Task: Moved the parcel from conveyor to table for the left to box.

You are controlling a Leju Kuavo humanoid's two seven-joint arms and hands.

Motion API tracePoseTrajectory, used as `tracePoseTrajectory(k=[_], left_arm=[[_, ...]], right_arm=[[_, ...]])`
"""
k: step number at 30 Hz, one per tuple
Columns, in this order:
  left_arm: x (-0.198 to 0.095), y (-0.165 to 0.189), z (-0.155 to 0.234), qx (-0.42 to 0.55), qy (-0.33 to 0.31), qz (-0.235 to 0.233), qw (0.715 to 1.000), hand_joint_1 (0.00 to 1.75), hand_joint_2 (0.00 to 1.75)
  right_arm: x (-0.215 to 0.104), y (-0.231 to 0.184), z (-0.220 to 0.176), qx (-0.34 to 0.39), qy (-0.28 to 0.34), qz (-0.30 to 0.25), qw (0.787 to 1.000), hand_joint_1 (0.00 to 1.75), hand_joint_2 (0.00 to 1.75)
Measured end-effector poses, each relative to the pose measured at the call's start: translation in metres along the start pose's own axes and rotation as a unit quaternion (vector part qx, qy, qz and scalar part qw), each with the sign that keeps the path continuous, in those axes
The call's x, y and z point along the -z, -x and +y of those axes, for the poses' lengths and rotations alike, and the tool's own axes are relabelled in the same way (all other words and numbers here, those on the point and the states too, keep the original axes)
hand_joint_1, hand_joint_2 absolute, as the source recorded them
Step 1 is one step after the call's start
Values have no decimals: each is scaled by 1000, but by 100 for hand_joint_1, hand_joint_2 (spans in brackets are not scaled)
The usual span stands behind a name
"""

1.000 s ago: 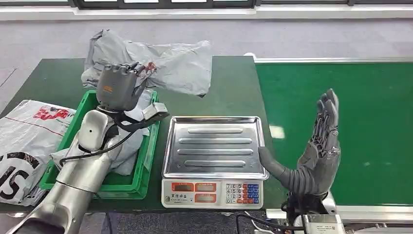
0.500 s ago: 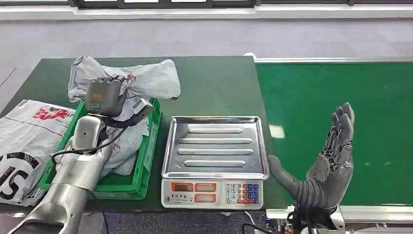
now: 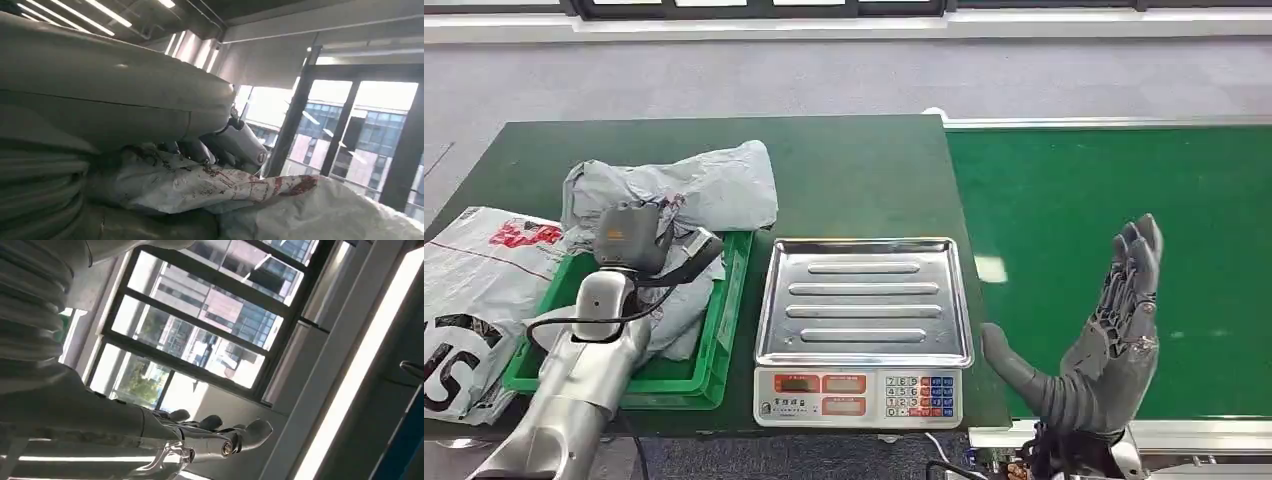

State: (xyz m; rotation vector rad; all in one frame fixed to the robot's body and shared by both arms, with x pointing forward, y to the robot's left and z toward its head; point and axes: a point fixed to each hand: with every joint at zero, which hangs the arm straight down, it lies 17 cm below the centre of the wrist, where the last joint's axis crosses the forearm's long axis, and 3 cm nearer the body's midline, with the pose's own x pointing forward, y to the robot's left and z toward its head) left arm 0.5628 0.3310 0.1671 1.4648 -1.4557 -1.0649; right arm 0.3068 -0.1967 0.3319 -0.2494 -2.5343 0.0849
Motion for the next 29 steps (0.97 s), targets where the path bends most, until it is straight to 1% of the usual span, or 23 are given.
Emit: tracePoseTrajectory(k=[5,8,13,14,15,18,20,22,23,24,26,27,29], left_arm=[[-14,21,-8,1,8,24,1000,175,175],[-24,31,-7,4,8,40,999,175,175],[-53,49,1,-11,-2,64,998,175,175],[-58,54,7,-15,-10,70,997,0,175],[-63,58,10,-19,-15,75,997,0,0],[-75,69,27,-51,-40,88,994,0,0],[-82,72,37,-94,-57,91,990,0,0],[-90,69,46,-157,-74,89,981,0,0],[-95,65,49,-203,-79,87,972,0,0],[-100,59,54,-272,-86,83,955,0,0],[-111,50,71,-357,-122,80,923,0,0],[-118,48,82,-379,-145,82,910,0,0],[-127,44,96,-389,-169,83,902,0,0]], right_arm=[[2,-1,0,-3,-12,2,1000,0,175],[2,0,-1,-5,-16,3,1000,0,175],[-1,-1,-2,-10,-20,0,1000,0,175],[-2,0,-3,-11,-20,1,1000,0,175],[-2,1,-4,-13,-20,2,1000,0,175],[-2,1,-5,-14,-19,1,1000,0,175],[-2,1,-6,-15,-17,0,1000,0,175],[-2,0,-7,-16,-15,-1,1000,0,175],[-2,0,-7,-17,-13,-3,1000,0,175],[-2,0,-9,-16,-10,-3,1000,0,175],[-3,2,-10,-14,-4,0,1000,0,175],[-3,2,-11,-15,-2,1,1000,0,175],[-4,4,-11,-15,0,3,1000,0,175]])
